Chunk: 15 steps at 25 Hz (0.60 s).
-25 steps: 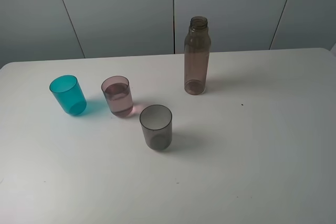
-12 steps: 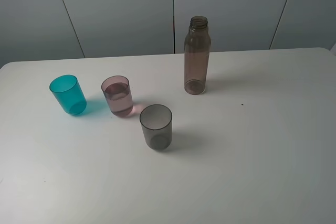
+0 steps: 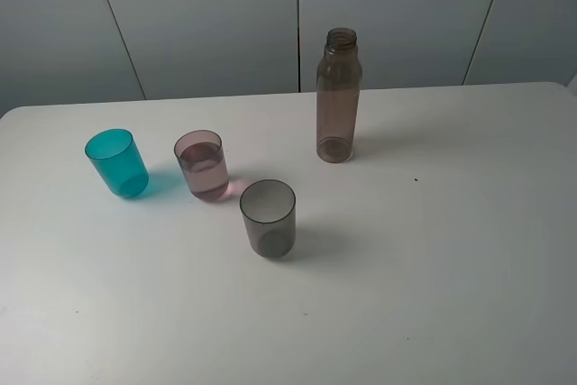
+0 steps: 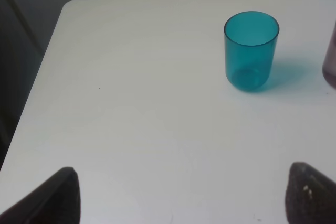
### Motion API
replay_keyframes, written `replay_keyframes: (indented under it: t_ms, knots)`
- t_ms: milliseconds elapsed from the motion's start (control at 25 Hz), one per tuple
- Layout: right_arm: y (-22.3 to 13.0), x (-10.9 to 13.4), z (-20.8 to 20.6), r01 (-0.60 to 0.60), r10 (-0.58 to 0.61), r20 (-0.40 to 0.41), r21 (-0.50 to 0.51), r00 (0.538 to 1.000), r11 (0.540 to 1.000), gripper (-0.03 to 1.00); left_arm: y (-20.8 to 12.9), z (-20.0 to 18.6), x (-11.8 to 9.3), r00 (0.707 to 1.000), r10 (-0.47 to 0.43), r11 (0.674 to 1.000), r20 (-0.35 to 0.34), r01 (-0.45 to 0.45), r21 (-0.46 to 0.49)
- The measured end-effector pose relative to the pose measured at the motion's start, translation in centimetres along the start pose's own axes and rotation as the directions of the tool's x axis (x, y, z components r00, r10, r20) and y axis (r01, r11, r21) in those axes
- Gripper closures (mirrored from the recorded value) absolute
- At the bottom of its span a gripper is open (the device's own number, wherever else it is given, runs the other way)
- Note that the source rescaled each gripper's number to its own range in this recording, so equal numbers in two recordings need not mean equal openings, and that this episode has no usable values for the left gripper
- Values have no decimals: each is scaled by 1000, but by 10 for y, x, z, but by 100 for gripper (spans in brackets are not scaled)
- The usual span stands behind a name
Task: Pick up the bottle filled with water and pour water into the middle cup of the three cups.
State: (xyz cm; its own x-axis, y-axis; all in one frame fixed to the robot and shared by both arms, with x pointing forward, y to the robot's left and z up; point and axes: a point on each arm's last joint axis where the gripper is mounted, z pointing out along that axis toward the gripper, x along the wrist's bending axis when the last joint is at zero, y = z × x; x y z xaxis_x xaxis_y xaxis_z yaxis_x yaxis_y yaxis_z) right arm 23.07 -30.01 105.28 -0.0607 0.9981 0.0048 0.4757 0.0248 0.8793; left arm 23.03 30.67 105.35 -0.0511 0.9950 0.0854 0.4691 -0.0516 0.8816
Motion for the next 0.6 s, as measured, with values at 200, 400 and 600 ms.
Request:
replay_keyframes:
  t_ms: [200, 400, 600]
  knots:
    - [0, 0, 0, -14, 14, 27, 0, 1000, 1000, -3, 0, 0, 0, 1000, 0, 1000, 0, 0, 0]
    - [0, 0, 0, -14, 14, 27, 0, 1000, 1000, -3, 0, 0, 0, 1000, 0, 1000, 0, 0, 0]
    - [0, 0, 0, -14, 14, 27, 0, 1000, 1000, -3, 0, 0, 0, 1000, 0, 1000, 0, 0, 0]
